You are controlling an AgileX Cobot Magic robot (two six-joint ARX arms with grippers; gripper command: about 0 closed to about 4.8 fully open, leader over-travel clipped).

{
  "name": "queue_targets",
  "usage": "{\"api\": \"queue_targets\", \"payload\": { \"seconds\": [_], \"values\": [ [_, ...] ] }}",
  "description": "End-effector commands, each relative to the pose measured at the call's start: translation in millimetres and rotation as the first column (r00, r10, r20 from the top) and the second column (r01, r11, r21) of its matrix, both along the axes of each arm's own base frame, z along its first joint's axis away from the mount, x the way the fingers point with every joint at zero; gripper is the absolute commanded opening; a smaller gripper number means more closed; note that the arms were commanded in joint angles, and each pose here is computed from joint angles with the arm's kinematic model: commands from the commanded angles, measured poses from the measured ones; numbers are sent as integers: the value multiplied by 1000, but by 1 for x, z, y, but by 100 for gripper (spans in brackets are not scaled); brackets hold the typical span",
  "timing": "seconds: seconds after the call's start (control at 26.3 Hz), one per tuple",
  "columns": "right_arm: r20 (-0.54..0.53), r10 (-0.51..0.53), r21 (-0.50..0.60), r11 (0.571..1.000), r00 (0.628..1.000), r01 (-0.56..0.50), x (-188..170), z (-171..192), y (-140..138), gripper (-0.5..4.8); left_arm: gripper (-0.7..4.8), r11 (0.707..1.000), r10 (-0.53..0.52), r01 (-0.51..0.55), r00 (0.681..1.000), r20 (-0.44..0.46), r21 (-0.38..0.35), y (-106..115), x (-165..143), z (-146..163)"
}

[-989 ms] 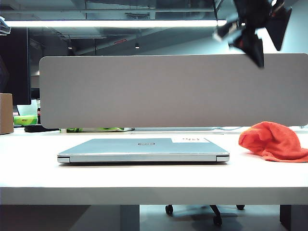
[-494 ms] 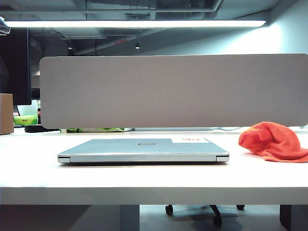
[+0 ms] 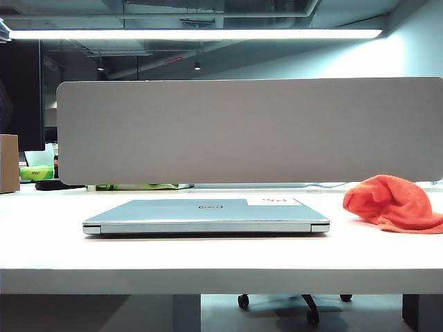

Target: Pick up the rag and use it to wipe the water off the lid of the laptop on the table.

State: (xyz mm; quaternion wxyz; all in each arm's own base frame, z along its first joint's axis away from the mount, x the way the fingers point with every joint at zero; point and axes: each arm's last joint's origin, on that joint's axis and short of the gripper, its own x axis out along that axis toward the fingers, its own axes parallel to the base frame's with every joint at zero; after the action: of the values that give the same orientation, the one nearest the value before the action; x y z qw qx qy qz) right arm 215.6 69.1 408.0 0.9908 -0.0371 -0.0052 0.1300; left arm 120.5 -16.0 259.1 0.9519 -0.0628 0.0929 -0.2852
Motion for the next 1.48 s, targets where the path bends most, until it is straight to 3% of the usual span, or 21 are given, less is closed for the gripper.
{"api": "queue_targets", "payload": {
  "seconds": [0.04,0.23,0.38,0.42,0.68,0.87,1.06,1.29,1.48],
  "values": [
    [71,-61,89,995,996,55,-22,-13,-9,-2,22,998,47,-51,995,89,45,1,-5,7],
    [90,-94,105,991,992,84,-47,-36,-18,-2,22,988,125,-140,974,186,68,3,-17,14],
    [83,-149,209,969,985,129,-66,-48,-26,-3,23,977,170,-197,951,258,85,5,-27,17],
    [88,-167,252,958,982,140,-76,-53,-30,-3,28,974,180,-210,944,277,81,5,-31,15],
    [107,-233,269,943,967,197,-120,-59,-46,-2,55,938,311,-346,878,364,32,9,-51,-16],
    [90,-231,235,950,969,205,-139,-65,-53,-2,54,938,308,-343,894,325,55,9,-46,-25],
    [-3,-219,170,961,976,217,-157,-81,-58,-2,55,929,317,-358,902,294,94,9,-40,-42],
    [17,-219,181,960,976,212,-169,-97,-62,-2,54,888,408,-441,885,223,128,12,-32,-68],
    [18,-148,176,974,989,143,-175,-117,-62,-2,54,827,499,-536,839,217,168,16,-29,-79]
  ]
}}
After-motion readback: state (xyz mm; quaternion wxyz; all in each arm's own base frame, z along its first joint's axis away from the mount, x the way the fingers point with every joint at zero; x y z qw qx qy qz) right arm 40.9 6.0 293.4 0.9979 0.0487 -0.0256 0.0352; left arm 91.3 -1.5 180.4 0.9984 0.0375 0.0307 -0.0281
